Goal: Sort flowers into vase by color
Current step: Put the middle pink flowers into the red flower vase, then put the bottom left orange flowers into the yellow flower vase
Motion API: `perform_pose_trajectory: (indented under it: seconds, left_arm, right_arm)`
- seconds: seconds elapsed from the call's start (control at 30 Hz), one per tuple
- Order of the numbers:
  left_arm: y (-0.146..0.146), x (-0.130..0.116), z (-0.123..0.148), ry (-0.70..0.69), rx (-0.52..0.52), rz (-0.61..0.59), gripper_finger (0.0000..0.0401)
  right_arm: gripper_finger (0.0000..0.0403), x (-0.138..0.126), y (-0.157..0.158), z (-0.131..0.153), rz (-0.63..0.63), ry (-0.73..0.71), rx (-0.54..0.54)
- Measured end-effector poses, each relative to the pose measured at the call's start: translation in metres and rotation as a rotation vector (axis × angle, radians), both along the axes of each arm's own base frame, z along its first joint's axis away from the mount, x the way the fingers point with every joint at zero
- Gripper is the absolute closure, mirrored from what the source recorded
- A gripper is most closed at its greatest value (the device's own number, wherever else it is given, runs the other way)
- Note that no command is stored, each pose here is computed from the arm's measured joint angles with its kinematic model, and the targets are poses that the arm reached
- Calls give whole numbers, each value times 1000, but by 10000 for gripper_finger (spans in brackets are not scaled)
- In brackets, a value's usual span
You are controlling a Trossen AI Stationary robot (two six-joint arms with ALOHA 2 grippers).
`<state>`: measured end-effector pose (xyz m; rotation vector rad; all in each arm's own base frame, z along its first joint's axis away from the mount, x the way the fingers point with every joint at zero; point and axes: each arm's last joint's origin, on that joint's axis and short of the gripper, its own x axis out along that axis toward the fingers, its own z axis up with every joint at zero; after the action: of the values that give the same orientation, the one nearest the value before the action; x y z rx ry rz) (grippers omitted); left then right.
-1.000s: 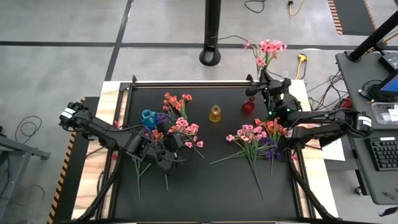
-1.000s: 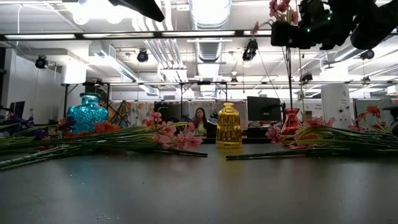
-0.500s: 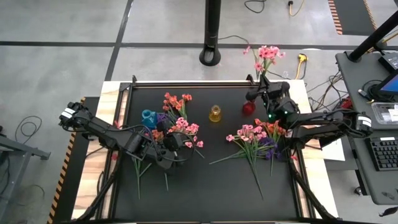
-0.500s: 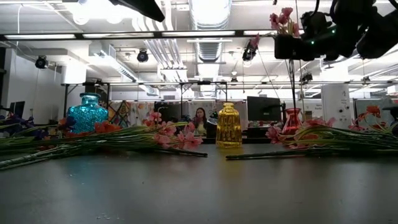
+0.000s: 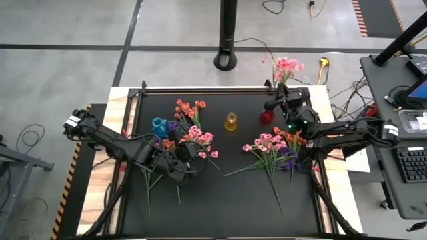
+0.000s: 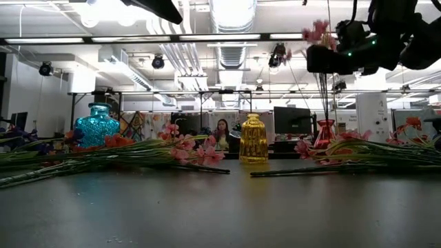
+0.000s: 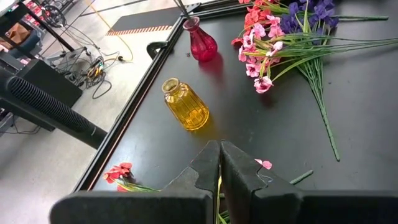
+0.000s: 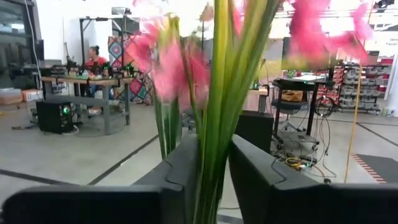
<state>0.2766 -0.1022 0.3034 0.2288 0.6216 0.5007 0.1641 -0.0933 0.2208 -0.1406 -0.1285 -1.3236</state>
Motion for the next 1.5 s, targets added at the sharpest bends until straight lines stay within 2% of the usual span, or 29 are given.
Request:
perform_pose_trajectory:
  seconds: [0.5,0.73,0.9,1.07,1.17,1.3,1.4,1.5]
  left_arm:
    - [0,0,0,-2,-5,2,401]
    - [0,0,0,-3,-7,2,401]
    - [0,0,0,-3,-8,2,401]
    - [0,0,0,-4,-15,8,401]
    - [0,0,-1,-5,-33,6,401]
    - [-2,0,-2,-13,-137,-3,401]
    - [-4,-1,-5,-8,-289,2,401]
    - [-7,-3,-16,66,-443,40,401]
  right_arm:
    - [185,6,5,-20,45,78,126]
    - [135,10,13,-23,79,113,143]
    - [115,12,20,-25,84,134,149]
    - [108,11,34,-25,-14,200,146]
    - [111,11,45,-23,-21,198,140]
    - [117,11,61,-20,36,161,138]
    - [119,13,74,-19,108,122,144]
    - [118,14,89,-19,195,76,159]
